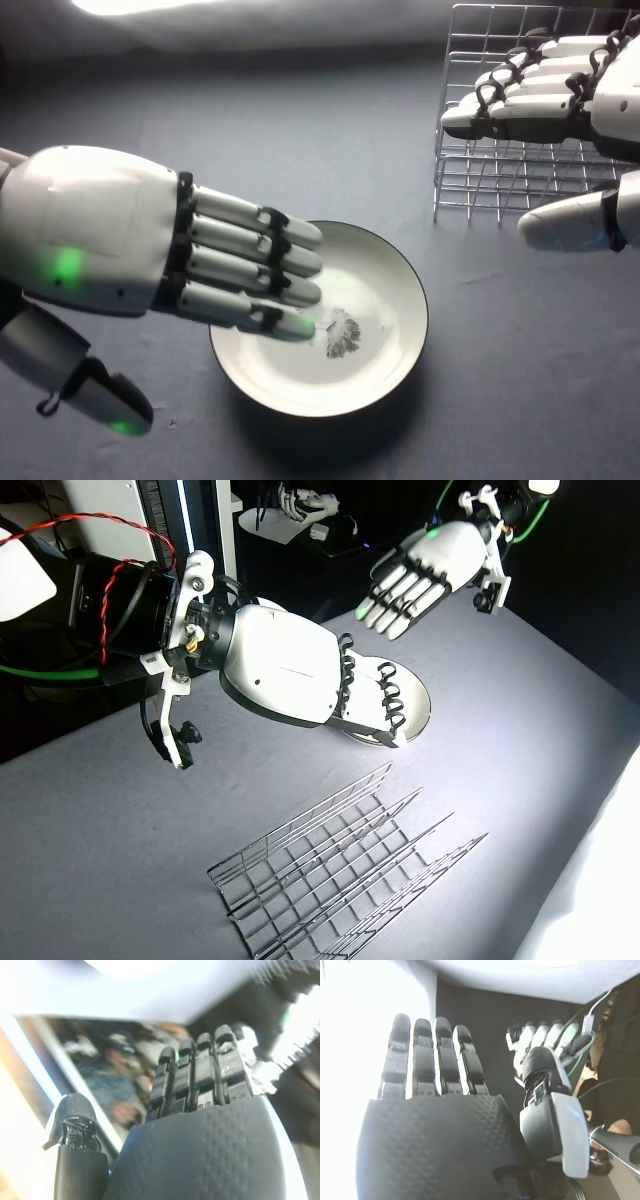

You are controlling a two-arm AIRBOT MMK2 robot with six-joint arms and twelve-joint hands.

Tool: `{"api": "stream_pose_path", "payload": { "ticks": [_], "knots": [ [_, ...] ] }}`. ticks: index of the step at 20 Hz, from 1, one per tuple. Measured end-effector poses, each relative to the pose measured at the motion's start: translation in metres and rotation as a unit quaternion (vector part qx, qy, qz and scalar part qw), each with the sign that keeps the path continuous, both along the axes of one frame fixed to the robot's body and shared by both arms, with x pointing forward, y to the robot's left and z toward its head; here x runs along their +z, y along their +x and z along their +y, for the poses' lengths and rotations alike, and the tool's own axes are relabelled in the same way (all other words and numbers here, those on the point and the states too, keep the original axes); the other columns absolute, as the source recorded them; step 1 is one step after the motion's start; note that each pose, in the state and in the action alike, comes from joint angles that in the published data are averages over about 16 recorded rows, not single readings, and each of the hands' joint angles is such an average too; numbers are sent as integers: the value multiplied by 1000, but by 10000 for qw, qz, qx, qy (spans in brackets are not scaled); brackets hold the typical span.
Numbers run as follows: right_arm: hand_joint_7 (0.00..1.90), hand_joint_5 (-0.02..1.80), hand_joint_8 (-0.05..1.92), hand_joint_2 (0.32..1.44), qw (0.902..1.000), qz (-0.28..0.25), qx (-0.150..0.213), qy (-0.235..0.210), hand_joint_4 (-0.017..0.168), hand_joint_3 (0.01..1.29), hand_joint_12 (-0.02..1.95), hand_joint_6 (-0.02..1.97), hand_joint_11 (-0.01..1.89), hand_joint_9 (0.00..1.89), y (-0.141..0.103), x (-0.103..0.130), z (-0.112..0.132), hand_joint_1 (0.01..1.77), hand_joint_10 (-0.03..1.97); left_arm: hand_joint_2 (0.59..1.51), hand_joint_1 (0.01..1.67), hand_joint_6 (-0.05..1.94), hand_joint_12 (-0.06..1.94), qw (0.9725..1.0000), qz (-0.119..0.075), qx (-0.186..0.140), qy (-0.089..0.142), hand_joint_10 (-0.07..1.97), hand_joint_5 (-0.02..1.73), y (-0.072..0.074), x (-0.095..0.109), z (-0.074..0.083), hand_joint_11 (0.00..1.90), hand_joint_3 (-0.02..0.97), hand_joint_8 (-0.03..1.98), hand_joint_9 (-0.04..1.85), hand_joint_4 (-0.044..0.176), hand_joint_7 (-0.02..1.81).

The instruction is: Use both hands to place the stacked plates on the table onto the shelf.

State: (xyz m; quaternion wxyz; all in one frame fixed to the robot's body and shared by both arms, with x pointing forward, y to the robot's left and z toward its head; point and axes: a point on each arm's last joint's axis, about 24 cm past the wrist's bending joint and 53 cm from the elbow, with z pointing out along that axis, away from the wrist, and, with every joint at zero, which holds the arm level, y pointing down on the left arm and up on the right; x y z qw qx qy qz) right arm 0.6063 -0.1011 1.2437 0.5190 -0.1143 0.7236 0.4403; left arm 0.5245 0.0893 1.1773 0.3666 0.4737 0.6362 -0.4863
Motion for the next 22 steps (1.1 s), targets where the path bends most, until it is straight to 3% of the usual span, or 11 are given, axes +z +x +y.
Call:
{"api": "stream_pose_path", "payload": {
  "ticks": [8, 13, 22],
  "knots": [
    [112, 106, 12, 1245, 10000, -44, 59, -9, -1, 16, 299, 23, 20, 95, -2, 1, 2, 18, 11, 1208, 15, 4, 10, 9980, 60, -127, 618, 5, 74, 12, -34, 9, 15, 3, 18, 23, 2, 51],
    [110, 108, 12, 1235, 10000, -56, 81, -1, -1, 16, 308, 22, 20, 93, -3, 1, 2, 18, 11, 1204, 14, 5, 10, 9962, 116, -141, 849, 5, 77, 17, -51, 11, 15, 4, 19, 21, 2, 53],
    [122, 121, 13, 1234, 9999, -69, 110, 6, -1, 15, 385, 22, 20, 117, -4, 1, 3, 20, 10, 1198, 15, 5, 10, 9930, 32, -73, 1174, 4, 69, 38, -78, 12, 16, 4, 19, 19, 2, 45]
  ]
}}
